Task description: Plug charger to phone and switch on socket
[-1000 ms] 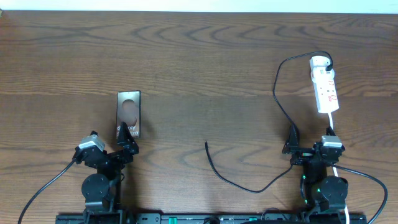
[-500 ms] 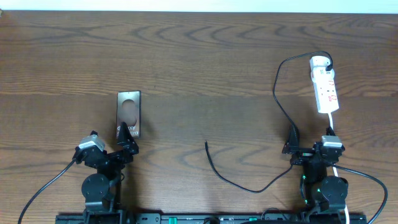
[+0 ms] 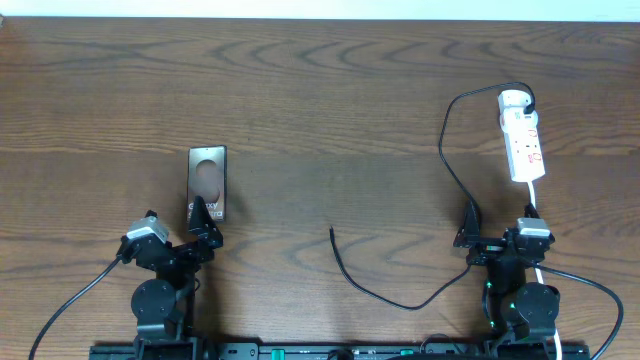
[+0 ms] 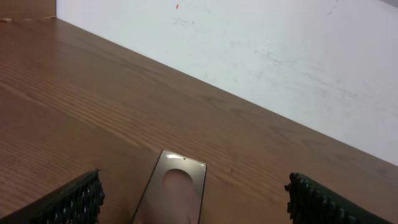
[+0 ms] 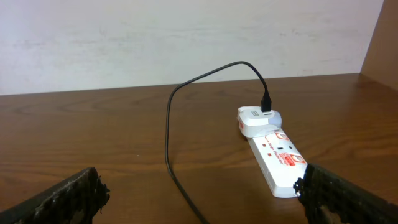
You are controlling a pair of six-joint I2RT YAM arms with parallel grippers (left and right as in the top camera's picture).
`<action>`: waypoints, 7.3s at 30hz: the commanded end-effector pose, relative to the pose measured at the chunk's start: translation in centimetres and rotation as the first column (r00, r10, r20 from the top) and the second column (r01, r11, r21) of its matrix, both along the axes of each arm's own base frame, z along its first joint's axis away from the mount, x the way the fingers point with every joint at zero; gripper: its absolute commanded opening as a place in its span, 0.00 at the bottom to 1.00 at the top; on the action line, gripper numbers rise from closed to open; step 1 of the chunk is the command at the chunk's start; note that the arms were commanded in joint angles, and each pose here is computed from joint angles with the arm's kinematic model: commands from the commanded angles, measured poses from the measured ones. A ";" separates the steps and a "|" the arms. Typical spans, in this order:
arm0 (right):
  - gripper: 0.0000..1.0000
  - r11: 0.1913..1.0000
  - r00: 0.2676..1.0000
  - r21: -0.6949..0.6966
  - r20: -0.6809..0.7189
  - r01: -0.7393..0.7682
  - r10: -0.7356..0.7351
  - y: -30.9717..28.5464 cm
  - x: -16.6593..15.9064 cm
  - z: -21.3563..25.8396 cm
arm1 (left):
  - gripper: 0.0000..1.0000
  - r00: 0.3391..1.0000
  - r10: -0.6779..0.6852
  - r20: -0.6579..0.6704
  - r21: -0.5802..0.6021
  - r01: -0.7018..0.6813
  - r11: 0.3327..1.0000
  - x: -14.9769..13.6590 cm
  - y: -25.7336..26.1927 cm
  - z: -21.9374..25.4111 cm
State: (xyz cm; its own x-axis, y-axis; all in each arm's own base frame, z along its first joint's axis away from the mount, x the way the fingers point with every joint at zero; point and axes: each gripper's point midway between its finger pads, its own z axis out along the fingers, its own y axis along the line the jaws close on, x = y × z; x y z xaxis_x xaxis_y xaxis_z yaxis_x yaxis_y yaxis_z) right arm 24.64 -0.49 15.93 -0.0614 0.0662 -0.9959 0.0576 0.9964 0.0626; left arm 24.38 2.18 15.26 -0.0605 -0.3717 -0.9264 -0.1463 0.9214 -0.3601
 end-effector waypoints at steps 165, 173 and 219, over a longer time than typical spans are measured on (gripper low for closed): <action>0.99 1.000 1.000 -0.013 0.000 0.017 -0.017 -0.3 0.0 0.0 | 0.99 0.175 -0.109 -0.979 -0.049 0.314 0.948 8.8 -0.5 -16.2; 0.99 1.000 1.000 -0.013 0.000 0.017 -0.017 -0.3 0.0 0.0 | 0.99 0.175 -0.109 -0.979 -0.049 0.314 0.948 8.8 -0.5 -16.2; 0.99 1.000 1.000 -0.013 0.000 0.017 -0.017 -0.3 0.0 0.0 | 0.07 0.210 -0.108 -0.972 -0.037 0.315 0.948 9.6 -0.4 -16.1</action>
State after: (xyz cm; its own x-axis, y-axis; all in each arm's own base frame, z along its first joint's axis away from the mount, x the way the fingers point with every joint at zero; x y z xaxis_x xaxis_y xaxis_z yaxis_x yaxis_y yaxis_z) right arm 24.63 -0.55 15.93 -0.0614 0.0631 -0.9961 0.0604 0.9964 0.0594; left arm 34.23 1.29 -0.18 -0.9864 -0.0715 -0.1479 -0.0730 0.9973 0.0046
